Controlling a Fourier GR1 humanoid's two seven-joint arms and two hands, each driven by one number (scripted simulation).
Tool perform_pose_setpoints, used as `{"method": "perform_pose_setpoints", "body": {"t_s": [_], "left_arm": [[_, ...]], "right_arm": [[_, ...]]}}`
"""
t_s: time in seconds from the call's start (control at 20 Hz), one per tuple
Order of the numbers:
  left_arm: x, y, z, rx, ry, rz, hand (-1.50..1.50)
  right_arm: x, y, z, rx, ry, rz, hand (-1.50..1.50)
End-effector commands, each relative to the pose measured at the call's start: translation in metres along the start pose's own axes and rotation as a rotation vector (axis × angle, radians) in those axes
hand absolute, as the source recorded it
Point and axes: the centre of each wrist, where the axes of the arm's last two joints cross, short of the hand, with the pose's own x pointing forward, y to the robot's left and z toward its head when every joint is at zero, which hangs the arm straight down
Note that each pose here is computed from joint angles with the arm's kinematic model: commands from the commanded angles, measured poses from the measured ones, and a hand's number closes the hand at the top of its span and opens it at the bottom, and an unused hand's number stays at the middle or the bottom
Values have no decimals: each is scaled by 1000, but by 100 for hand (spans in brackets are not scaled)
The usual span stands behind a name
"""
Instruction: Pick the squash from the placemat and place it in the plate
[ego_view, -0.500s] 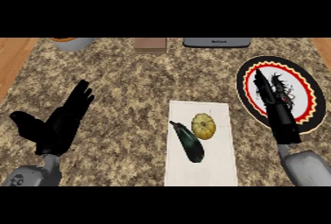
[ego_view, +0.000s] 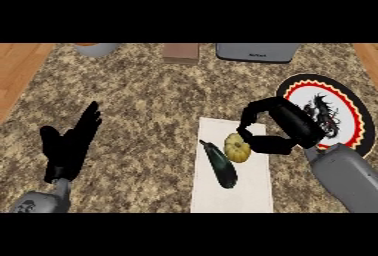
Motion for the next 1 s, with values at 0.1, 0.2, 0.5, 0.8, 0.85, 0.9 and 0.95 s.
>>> {"method": "perform_pose_setpoints", "body": {"t_s": [0.1,0.2,0.5,0.8,0.85,0.9,0.95], "left_arm": [[-24,-8,5,72,43,-27,0],[-17,-9,6,68,25,-29,0],[-30,-15,1,85,62,-38,0],[-29,-18,4,98,67,-20,0],[-29,-24,8,103,61,-25,0],[-32,-29,0,98,73,-23,0],[-24,-17,0,101,50,-21,0]], "right_arm": [[-35,56,-8,-55,2,-134,150],[-47,66,15,-96,33,-480,-150],[-61,31,-1,283,-136,-323,-150],[-23,-6,-36,344,-124,112,-150],[-26,-4,-41,377,-88,157,-150],[-20,-20,-41,397,-93,195,-150],[-23,-13,-49,421,-77,221,-150]]}}
